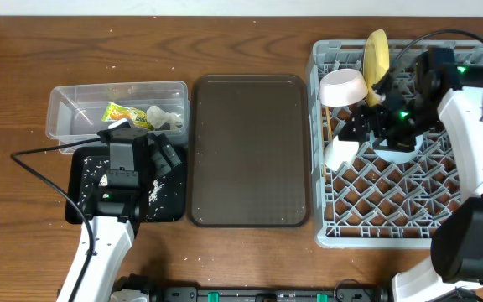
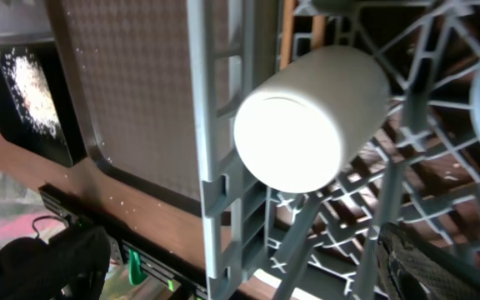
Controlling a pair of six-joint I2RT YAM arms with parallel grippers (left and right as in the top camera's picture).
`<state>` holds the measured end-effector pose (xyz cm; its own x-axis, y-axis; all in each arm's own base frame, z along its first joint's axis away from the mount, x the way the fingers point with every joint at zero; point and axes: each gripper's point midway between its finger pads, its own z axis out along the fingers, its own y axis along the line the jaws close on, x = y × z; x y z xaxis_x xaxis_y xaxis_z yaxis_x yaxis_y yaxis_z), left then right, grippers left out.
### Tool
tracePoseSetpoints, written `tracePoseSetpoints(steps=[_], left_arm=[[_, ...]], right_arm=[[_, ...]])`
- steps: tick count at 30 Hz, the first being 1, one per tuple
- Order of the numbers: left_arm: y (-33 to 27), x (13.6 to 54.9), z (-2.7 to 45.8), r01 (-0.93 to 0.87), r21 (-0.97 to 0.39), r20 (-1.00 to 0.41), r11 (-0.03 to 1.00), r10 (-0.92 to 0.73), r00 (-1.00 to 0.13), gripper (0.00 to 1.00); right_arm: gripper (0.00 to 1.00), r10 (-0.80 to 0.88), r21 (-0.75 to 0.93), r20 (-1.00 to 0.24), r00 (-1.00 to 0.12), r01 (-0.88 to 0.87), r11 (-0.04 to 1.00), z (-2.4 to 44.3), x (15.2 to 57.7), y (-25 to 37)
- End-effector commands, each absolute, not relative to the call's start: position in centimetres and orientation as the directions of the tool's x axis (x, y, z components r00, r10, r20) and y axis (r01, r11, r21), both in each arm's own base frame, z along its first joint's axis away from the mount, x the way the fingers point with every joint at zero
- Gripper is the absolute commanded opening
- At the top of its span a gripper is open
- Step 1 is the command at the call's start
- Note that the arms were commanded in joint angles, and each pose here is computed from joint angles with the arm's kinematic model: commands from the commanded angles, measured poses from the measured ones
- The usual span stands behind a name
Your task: Sort waste into correct bins and load items into the dishwasher rack
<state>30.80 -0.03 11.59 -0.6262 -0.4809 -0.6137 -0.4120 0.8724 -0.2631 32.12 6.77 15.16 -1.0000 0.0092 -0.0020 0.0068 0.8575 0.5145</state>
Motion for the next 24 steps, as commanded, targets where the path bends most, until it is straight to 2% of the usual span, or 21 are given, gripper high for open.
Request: tracePoseSetpoints(steps=[1, 24], left_arm=[[0.42, 31.15, 12.22, -0.420, -0.253, -0.631, 0.872, -0.478, -0.611, 0.98], [0.42, 31.15, 12.22, -0.420, -0.253, -0.631, 0.872, -0.478, -0.611, 0.98]], right_arm=[[0.99, 0.001, 0.513, -0.037, -0.999, -0.019, 0.858, 16.01, 32.44, 7.64], [0.99, -0.001, 0.494, -0.065, -0.998, -0.033, 0.869, 15.86, 33.11, 7.69]])
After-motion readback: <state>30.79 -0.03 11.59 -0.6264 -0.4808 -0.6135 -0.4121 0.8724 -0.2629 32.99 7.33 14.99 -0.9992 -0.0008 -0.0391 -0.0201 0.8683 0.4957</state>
